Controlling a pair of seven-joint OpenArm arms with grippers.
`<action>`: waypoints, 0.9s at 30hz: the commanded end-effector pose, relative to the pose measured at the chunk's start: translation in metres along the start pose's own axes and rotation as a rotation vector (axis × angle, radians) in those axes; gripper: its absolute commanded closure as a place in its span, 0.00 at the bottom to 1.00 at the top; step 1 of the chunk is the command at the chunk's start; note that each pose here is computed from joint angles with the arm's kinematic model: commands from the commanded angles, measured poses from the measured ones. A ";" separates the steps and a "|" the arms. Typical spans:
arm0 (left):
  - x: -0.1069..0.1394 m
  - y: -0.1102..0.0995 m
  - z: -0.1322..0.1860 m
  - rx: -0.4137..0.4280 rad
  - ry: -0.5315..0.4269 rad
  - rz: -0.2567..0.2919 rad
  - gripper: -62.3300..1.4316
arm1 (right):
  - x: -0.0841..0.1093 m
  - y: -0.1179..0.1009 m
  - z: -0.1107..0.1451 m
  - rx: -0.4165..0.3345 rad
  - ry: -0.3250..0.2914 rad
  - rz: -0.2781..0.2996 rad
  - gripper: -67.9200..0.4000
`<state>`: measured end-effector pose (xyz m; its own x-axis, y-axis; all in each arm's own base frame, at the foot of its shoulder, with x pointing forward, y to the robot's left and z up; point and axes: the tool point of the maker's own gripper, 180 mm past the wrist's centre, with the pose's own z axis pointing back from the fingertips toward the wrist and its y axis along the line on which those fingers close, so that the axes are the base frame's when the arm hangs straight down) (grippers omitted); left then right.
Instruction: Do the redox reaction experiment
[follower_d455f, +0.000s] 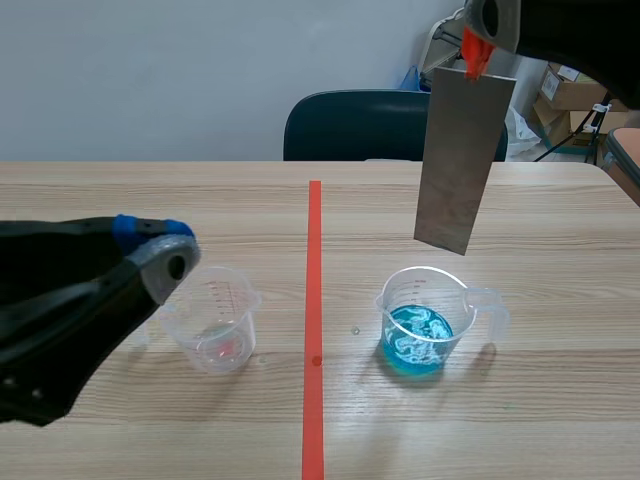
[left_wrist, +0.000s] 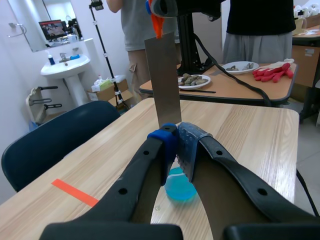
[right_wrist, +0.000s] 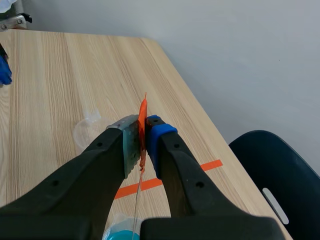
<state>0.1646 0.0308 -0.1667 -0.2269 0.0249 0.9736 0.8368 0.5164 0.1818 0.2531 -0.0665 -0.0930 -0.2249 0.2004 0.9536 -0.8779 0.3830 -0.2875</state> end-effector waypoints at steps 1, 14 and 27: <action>0.004 0.001 -0.006 0.000 -0.029 0.013 0.95 | 0.011 -0.001 0.001 0.006 -0.029 0.016 0.98; -0.012 -0.003 -0.048 -0.024 0.001 0.035 0.95 | 0.011 -0.001 0.001 0.006 -0.029 0.016 0.98; -0.039 0.008 -0.075 0.032 0.025 0.079 0.95 | 0.011 -0.001 0.001 0.006 -0.029 0.016 0.98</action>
<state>0.2173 -0.0263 -0.1998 -0.1420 0.0132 0.9898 0.8333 0.5412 0.1124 0.2531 -0.0665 -0.0930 -0.2249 0.2004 0.9536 -0.8779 0.3830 -0.2875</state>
